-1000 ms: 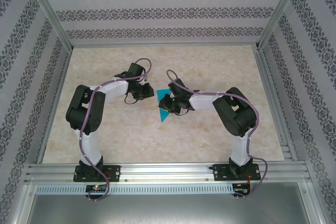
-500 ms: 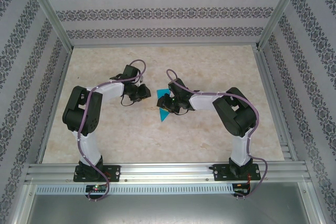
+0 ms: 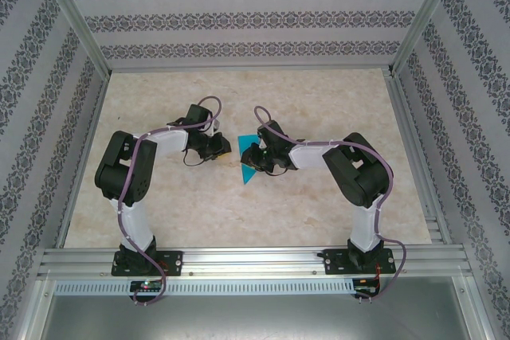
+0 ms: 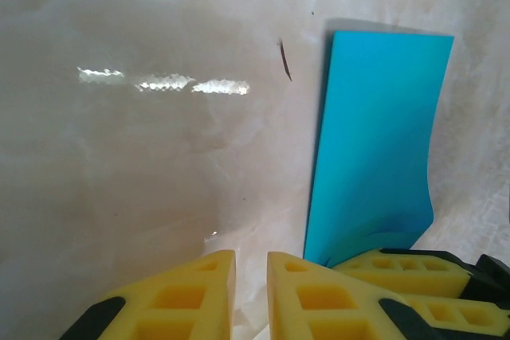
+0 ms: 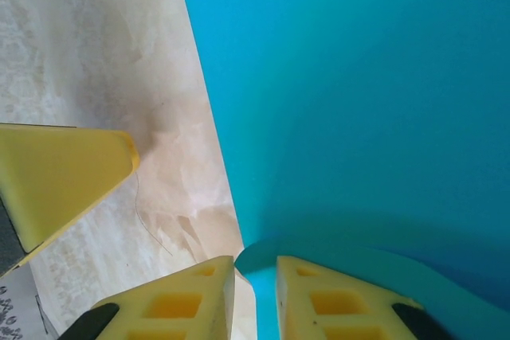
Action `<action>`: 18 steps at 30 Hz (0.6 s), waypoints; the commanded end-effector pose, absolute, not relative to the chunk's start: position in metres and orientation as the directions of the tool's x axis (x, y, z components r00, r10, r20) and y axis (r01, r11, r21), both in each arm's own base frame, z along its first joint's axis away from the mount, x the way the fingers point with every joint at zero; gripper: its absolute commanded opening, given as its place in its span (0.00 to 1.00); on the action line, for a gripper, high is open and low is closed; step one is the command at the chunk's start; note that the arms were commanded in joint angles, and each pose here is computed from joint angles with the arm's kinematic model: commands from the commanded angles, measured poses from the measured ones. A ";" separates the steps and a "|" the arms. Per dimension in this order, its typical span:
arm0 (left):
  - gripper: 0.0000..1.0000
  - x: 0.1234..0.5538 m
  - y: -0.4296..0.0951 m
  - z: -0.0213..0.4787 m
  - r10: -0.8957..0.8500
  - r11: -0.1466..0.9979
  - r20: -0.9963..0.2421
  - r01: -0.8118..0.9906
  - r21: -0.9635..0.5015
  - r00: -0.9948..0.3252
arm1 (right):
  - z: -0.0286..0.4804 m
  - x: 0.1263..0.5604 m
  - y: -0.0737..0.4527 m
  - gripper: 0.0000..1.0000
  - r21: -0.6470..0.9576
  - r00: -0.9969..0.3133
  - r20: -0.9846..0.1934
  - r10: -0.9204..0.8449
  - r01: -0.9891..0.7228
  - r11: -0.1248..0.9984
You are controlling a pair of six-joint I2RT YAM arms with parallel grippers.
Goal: Fold a paper plane with a square sheet of paper (pick it up from the middle)
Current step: Third fold the triangle at the center of the table.
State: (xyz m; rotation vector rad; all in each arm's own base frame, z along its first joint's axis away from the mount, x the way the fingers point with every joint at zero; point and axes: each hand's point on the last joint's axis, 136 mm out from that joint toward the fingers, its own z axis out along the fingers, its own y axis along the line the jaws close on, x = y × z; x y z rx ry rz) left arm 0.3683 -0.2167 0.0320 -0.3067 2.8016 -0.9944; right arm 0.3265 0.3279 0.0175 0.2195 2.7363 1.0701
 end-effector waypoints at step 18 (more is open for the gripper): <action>0.09 0.346 -0.264 0.059 -0.118 0.661 -0.101 -0.002 -0.750 -0.988 | -0.016 0.312 0.302 0.00 0.593 -0.972 -0.077 0.220 0.132 0.794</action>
